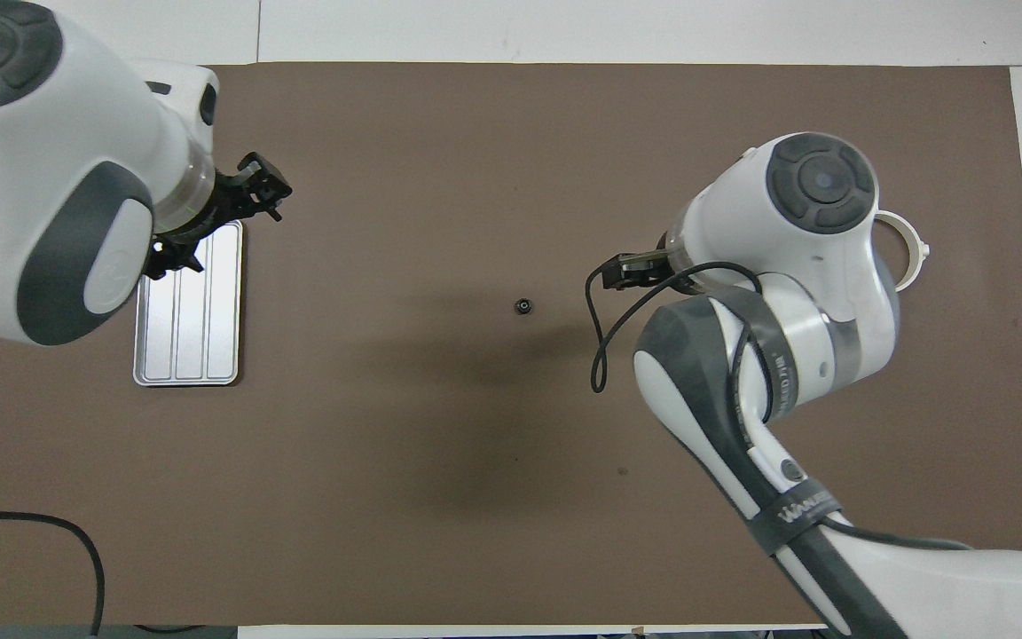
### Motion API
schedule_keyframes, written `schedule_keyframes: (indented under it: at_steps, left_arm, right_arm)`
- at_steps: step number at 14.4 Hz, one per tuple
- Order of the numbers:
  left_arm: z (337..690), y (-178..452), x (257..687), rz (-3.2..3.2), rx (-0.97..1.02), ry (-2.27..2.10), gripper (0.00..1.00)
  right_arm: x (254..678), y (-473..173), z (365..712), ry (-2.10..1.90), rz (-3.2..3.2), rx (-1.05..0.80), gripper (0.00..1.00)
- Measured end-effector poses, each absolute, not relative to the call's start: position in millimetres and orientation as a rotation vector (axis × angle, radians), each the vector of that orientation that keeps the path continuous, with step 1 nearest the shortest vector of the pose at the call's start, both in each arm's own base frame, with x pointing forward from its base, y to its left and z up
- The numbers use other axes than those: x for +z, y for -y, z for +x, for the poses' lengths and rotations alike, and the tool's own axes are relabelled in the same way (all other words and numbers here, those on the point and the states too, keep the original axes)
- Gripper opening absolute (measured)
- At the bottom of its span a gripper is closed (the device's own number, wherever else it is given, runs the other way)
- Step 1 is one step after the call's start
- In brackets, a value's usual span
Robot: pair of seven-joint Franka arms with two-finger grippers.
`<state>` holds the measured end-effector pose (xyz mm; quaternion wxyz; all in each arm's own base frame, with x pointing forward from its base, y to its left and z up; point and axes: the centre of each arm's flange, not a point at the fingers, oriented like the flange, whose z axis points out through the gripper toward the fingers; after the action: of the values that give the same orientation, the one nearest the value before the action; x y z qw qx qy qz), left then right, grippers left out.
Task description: Place bearing gear from tray to pile
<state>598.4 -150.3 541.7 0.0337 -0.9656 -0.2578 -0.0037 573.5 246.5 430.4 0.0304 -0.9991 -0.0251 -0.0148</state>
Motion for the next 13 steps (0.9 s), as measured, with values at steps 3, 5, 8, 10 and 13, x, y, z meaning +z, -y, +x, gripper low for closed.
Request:
schedule_keyframes:
  at_steps: [3, 5, 8, 10, 13]
  left_arm:
    - [590, 63, 570, -3.012, 0.028, 0.627, 1.0]
    - [577, 17, 583, -3.041, 0.044, 0.512, 1.0]
    - [556, -19, 594, -3.074, 0.054, 0.368, 1.0]
    - [547, -25, 599, -3.087, 0.048, 0.343, 1.0]
    - [543, -20, 598, -3.092, 0.051, 0.32, 1.0]
  right_arm:
    - [408, -308, 555, 0.011, -3.081, -0.056, 1.0]
    - [388, -333, 550, -0.016, -3.071, -0.072, 1.0]
    - [365, -351, 555, -0.044, -3.054, -0.103, 0.99]
    - [359, -357, 564, -0.065, -3.048, -0.111, 1.0]
    - [349, -362, 576, -0.07, -3.037, -0.139, 1.0]
